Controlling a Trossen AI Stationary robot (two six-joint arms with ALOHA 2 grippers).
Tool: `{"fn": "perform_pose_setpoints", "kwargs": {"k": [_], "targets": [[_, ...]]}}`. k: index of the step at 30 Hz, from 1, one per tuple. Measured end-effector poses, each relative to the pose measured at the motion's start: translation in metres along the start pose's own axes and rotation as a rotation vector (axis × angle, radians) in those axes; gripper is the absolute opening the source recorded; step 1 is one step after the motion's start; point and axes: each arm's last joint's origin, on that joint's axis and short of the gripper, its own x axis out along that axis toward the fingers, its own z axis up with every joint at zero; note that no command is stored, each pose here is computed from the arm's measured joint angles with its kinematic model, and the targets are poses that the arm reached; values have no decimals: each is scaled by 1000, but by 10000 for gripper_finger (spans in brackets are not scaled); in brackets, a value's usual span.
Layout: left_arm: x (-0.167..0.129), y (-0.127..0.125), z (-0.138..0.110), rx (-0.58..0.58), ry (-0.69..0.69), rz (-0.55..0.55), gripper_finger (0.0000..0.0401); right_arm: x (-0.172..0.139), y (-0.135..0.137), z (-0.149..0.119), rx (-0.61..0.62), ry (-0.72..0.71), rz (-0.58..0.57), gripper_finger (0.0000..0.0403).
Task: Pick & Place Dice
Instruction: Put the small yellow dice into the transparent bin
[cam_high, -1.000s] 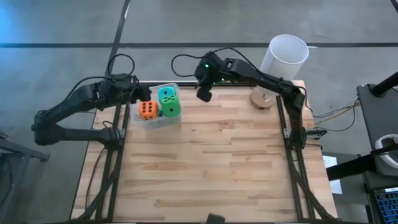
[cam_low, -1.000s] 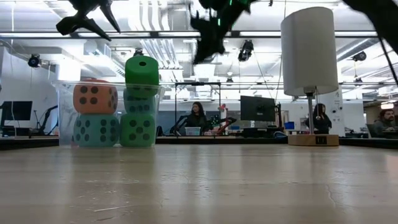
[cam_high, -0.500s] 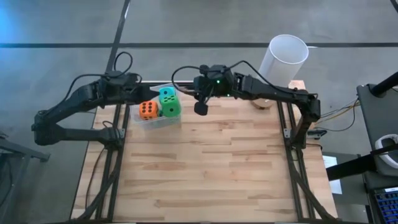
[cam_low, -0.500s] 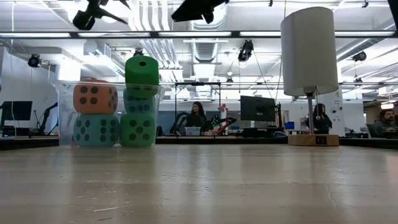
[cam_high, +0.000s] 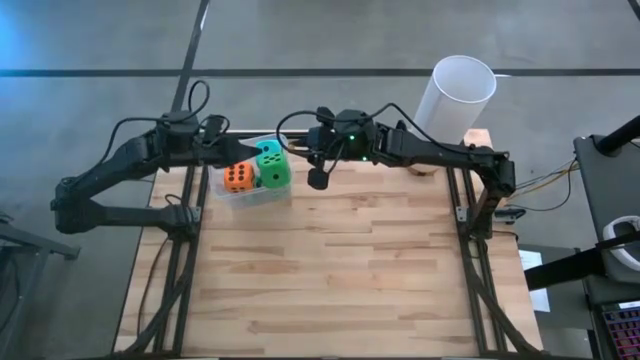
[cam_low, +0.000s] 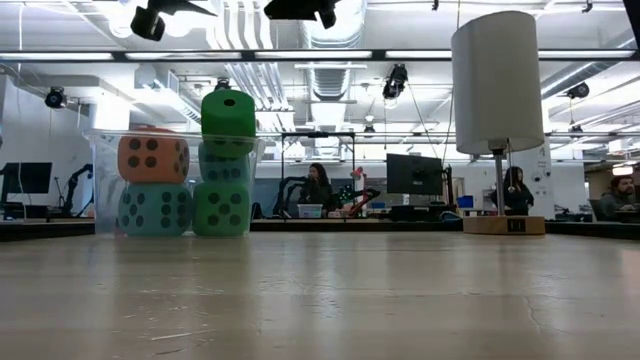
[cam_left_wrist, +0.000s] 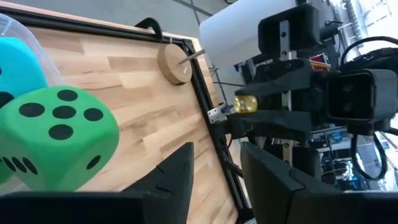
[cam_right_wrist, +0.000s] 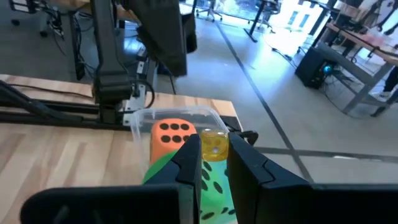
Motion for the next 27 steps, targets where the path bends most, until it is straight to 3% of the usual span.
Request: {"fn": "perform_pose_setpoints", "kwargs": {"k": [11, 19, 27], "targets": [[0, -1, -2, -36, 57, -30, 136, -1, 4, 3, -25, -14, 10, 41], [2, -1, -2, 0, 66, -28, 135, -1, 4, 5, -49, -38, 9, 41], [26, 1, -2, -61, 166, -11, 136, 0, 3, 6, -81, -48, 6, 41]]}}
